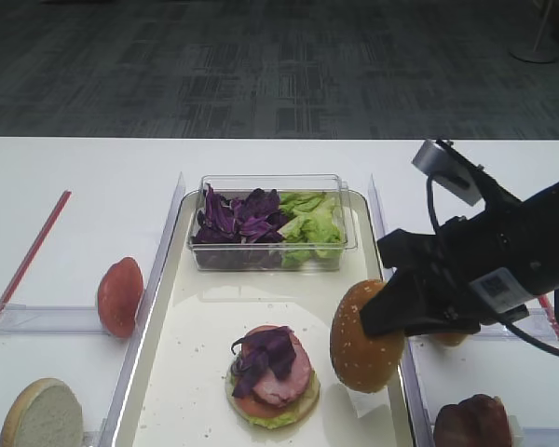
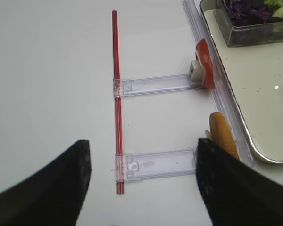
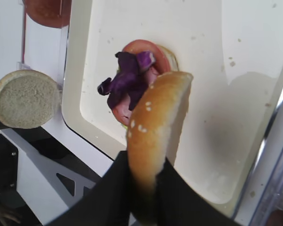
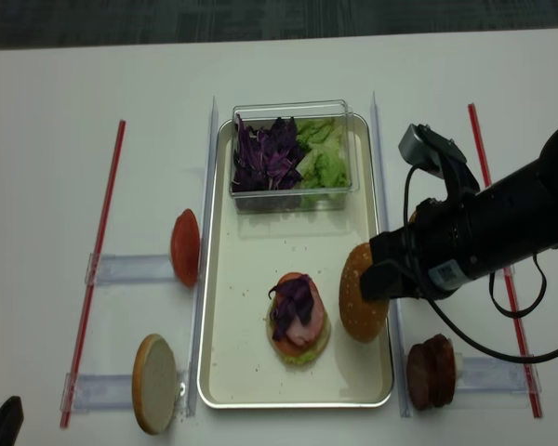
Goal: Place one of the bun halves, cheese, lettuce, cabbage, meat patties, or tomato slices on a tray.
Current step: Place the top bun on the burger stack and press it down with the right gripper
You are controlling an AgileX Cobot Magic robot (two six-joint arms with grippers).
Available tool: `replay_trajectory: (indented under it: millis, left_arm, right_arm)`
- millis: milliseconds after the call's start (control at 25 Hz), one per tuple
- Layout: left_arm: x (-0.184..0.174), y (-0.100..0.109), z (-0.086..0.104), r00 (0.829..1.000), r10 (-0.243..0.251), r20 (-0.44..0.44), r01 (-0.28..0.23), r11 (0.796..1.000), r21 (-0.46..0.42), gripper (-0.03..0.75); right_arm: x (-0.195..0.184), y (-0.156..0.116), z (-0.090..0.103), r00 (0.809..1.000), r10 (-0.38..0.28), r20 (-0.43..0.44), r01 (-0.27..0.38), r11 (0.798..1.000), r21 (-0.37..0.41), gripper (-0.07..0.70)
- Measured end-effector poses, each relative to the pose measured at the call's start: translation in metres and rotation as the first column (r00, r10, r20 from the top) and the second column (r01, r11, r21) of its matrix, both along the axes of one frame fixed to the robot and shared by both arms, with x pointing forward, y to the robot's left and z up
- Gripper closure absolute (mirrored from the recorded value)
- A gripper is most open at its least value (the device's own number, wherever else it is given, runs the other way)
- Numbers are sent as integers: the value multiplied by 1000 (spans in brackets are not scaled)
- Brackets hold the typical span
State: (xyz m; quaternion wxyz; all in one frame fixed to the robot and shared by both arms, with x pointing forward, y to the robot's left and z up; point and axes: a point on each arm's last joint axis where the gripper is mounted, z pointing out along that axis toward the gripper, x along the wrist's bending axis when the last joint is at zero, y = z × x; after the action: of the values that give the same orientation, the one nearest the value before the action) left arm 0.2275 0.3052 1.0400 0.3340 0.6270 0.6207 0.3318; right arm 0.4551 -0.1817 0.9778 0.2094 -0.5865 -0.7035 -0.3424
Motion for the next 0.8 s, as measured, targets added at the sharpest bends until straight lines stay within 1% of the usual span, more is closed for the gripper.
replay_trajectory:
  millis: [200, 280, 360, 440, 520, 640, 800]
  left_arm:
    - [0, 0, 0, 1000, 0, 0, 0, 1000, 0, 275]
    - [0, 0, 0, 1000, 0, 0, 0, 1000, 0, 275]
    - [0, 0, 0, 1000, 0, 0, 0, 1000, 0, 275]
    - [0, 0, 0, 1000, 0, 0, 0, 1000, 0, 275]
    - [0, 0, 0, 1000, 0, 0, 0, 1000, 0, 275]
    - [0, 0, 0, 1000, 0, 0, 0, 1000, 0, 275]
    - [0, 0, 0, 1000, 0, 0, 0, 1000, 0, 275]
  right_arm:
    - [6, -11, 6, 999, -31, 9, 30, 995, 96, 479]
    - [7, -14, 8, 999, -32, 9, 30, 992, 126, 479]
    - [8, -13, 7, 1000, -9, -2, 9, 986, 164, 479]
    - [10, -10, 2, 1000, 18, -25, -12, 977, 214, 479]
    - [12, -7, -2, 998, 43, -36, -32, 963, 269, 479]
    - [16, -4, -9, 997, 50, -63, -27, 947, 321, 479]
    - [22, -2, -20, 995, 36, -90, -2, 937, 350, 479]
